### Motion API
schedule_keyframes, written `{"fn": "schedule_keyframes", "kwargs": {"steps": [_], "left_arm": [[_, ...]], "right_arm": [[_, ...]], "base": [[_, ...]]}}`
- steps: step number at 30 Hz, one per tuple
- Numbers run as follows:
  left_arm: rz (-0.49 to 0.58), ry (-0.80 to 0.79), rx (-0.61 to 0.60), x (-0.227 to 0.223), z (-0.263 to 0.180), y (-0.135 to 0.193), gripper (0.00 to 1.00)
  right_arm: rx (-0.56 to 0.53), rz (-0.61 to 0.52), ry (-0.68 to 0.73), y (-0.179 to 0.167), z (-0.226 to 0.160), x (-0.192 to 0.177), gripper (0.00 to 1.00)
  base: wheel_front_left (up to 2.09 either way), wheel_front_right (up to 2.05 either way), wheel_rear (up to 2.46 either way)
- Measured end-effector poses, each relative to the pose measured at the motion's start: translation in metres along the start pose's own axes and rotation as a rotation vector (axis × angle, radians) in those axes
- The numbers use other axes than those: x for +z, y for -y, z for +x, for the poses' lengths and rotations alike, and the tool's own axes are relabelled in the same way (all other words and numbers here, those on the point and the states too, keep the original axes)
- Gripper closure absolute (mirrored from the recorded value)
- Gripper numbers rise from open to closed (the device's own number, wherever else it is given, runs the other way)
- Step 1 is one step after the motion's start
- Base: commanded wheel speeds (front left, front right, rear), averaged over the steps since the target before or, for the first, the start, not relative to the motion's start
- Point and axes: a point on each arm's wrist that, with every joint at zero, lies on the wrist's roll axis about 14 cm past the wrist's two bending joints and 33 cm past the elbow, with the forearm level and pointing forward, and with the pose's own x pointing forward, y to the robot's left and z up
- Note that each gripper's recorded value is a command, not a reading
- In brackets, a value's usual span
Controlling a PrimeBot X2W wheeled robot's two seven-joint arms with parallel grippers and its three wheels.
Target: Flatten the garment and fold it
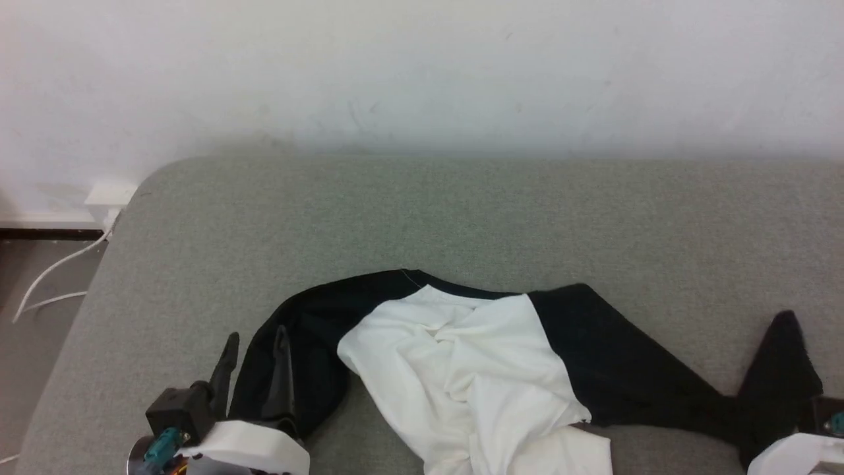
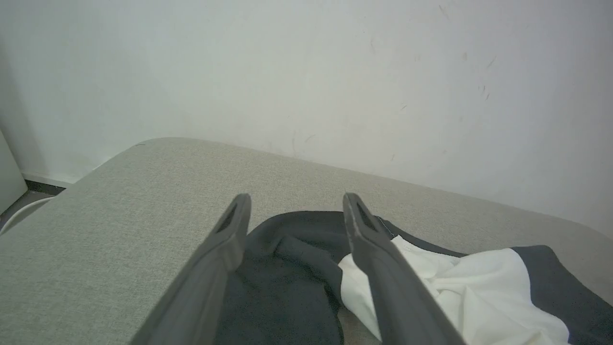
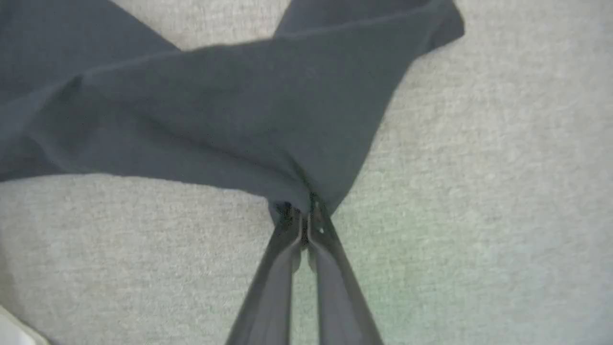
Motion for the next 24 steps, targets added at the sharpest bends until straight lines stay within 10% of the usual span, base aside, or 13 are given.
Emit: {"fn": "schedule_keyframes", "kwargs": {"steps": [1,2,3,13,24], "left_arm": [[0.000,-0.001,-0.001,0.000,0.000,0.000,0.00],[0.000,-0.001,-0.003,0.000,0.001,0.001,0.00],[0.000,-0.002,-0.006,-0.001,0.001,0.002,0.00],[0.007,0.001,-0.005,0.000,-0.002,-0.001,0.00],[0.021,0.007,-0.010,0.002,0.015,0.000,0.00]], "right_arm": [[0.003,0.009,-0.012,-0.002,-0.002,-0.007,0.77],[0.010,0.024,0.000,-0.004,-0.003,-0.006,0.27],[0.018,0.041,0.025,-0.007,-0.005,-0.002,0.00],[0.110,0.108,0.442,-0.031,-0.030,0.102,0.00],[0.332,-0.129,0.088,-0.120,0.022,0.110,0.00]], "base": [[0.00,0.00,0.00],[0.00,0.00,0.00],[0.00,0.00,0.00],[0.00,0.00,0.00],[0.00,0.00,0.00]]}}
